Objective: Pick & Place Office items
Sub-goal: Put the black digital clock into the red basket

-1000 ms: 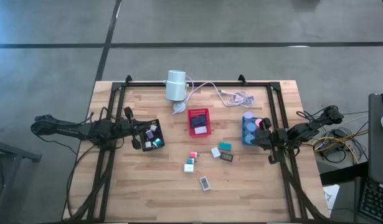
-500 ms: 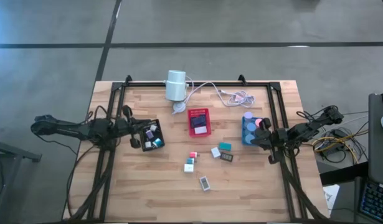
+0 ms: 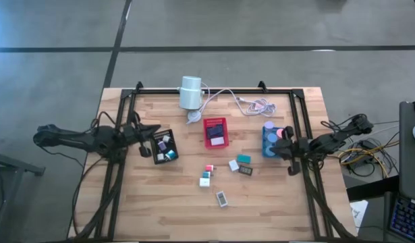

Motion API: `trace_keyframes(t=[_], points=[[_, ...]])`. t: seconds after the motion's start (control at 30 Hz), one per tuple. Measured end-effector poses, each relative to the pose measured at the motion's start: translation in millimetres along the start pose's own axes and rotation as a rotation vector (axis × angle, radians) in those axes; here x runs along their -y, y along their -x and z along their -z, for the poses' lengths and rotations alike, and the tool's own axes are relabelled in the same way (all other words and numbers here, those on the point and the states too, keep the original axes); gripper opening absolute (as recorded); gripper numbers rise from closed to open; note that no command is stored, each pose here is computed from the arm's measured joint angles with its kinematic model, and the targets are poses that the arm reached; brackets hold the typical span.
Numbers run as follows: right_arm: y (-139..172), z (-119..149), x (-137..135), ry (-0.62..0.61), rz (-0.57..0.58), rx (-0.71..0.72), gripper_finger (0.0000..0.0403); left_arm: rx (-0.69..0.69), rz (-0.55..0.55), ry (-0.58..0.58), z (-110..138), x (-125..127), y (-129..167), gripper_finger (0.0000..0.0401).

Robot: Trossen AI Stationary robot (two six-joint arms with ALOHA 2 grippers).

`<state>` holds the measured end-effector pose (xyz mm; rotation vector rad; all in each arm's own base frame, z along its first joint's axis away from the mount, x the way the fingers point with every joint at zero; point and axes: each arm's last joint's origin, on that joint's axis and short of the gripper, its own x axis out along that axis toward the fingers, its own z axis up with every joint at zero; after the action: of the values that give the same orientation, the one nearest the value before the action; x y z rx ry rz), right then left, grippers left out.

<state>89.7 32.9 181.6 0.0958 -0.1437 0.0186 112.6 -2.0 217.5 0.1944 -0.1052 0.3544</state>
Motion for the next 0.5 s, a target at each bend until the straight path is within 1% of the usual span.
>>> trace_keyframes(t=[0.1, 0.2, 0.3, 0.4, 0.5], points=[[-2.3, 0.0, -0.7, 0.030, 0.018, 0.000, 0.0008, -0.027, 0.009, 0.011, -7.1, -1.5, -0.4, 0.0000], [-6.1, -4.3, -2.3, 0.038, 0.031, 0.039, 0.0008, -0.047, 0.018, 0.022, -7.6, -1.4, -0.5, 0.0000], [-10.7, -7.3, -2.2, -0.022, 0.123, 0.060, 0.0008, -0.036, 0.020, 0.004, -8.6, -1.5, -0.5, 0.0000], [-18.5, -13.0, -4.7, -0.069, 0.184, -0.011, 0.0008, 0.000, 0.011, 0.011, -12.4, -2.4, -0.5, 0.0000], [-30.5, -30.6, -11.2, -0.071, 0.200, -0.102, 0.0008, 0.010, 0.009, 0.048, -13.5, -2.7, -0.5, 0.0000]])
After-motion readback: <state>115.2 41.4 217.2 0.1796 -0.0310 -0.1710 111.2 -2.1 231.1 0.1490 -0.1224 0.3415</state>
